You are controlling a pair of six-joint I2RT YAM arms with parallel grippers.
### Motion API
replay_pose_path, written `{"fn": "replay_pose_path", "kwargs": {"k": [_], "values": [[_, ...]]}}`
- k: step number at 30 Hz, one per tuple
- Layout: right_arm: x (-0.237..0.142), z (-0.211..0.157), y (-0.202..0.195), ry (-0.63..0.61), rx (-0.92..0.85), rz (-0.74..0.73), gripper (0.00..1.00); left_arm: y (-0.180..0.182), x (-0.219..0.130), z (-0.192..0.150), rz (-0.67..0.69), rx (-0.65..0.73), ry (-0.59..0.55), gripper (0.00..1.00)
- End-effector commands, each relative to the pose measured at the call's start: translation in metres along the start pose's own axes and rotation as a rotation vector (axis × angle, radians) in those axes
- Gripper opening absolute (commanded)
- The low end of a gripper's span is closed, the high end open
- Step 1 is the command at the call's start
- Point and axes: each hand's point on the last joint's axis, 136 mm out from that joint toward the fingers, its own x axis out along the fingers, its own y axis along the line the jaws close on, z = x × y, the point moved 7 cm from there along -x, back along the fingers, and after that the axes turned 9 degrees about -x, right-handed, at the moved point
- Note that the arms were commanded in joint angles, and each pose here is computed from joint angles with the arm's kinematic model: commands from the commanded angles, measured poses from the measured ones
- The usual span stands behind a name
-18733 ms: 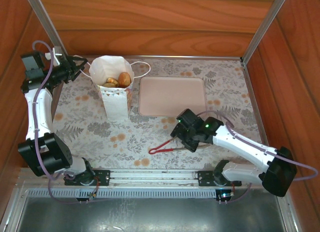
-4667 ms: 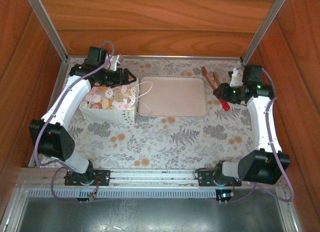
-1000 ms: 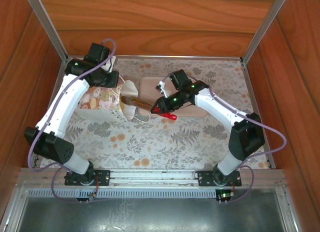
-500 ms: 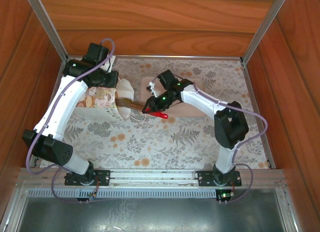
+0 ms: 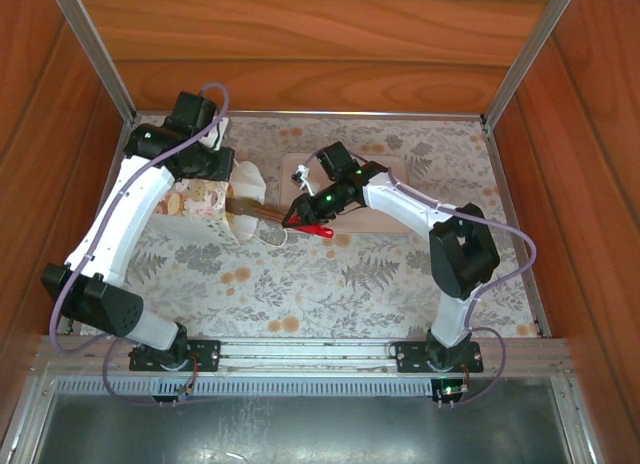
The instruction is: Take the fake bread out of the paper bag
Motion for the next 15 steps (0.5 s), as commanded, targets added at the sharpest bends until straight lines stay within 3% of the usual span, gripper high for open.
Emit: {"fn": "replay_pose_path", "kwargs": {"k": [1, 15], "values": [[-0.009, 0.002, 0.026, -0.032, -0.088, 0.111, 0.44, 0.011, -0.015, -0.005, 0.051, -0.003, -0.037, 0.00], [0.003, 0.009, 0.020, 0.010, -0.053, 0.092, 0.48, 0.001, -0.013, 0.010, -0.012, -0.032, -0.035, 0.00]]}}
